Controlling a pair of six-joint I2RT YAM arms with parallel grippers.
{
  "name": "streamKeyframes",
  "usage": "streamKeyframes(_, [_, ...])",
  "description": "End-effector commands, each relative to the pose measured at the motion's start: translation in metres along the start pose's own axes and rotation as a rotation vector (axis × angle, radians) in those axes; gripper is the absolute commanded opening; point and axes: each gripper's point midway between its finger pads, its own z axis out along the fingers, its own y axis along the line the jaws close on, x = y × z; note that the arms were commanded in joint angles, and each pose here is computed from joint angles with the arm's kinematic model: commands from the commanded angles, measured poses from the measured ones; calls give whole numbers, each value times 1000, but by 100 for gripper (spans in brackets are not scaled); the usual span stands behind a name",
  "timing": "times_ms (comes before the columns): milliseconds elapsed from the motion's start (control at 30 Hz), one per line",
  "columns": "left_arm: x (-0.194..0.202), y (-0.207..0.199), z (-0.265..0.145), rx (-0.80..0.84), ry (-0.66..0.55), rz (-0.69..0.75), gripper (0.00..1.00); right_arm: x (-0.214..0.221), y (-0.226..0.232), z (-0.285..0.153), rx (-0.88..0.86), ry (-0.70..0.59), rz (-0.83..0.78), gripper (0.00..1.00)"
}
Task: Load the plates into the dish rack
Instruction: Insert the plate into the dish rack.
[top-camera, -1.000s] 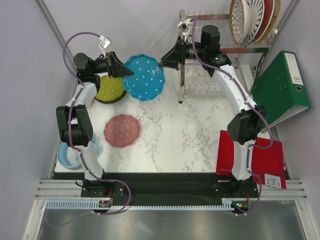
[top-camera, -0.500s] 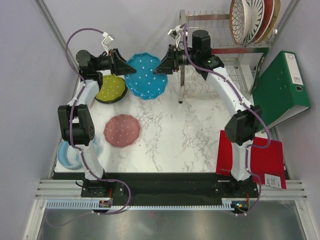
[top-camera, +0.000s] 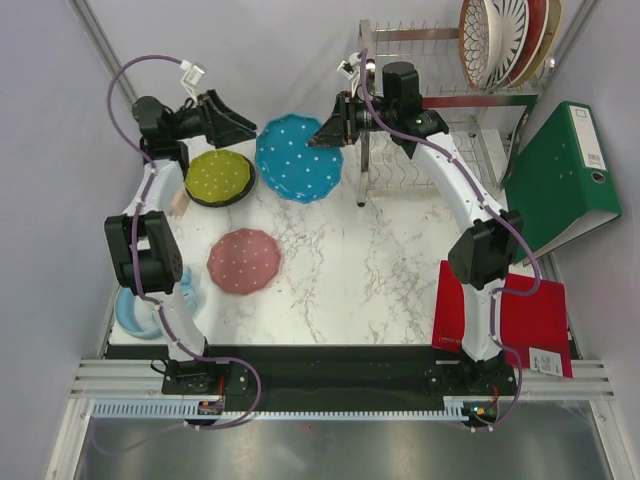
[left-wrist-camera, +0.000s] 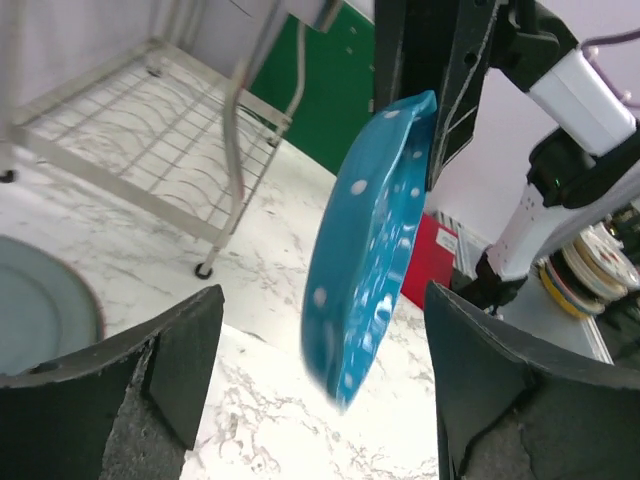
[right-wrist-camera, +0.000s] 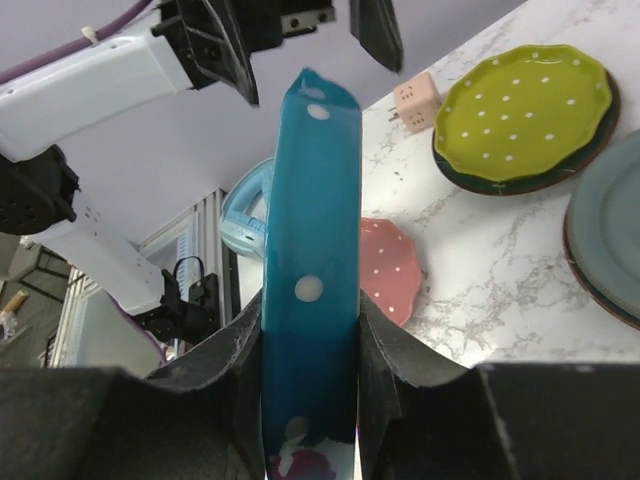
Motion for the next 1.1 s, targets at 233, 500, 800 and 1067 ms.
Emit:
streamKeyframes(233, [-24,-7,-100,-229,-83,71,100,-133,79,-69,150,-292,-491,0])
streamKeyframes(500, [-9,-7,-51,-154,-50,104,100,-144,82,-71,188,-330,-567,0])
streamKeyframes(800, [14,1,-27,-122,-6,41,100,-232,132,-112,287,-691,-793,0])
streamKeyframes(1067, [33,4,-13,-95,20,10,100,-279,165,-161,445,-955,-948,0])
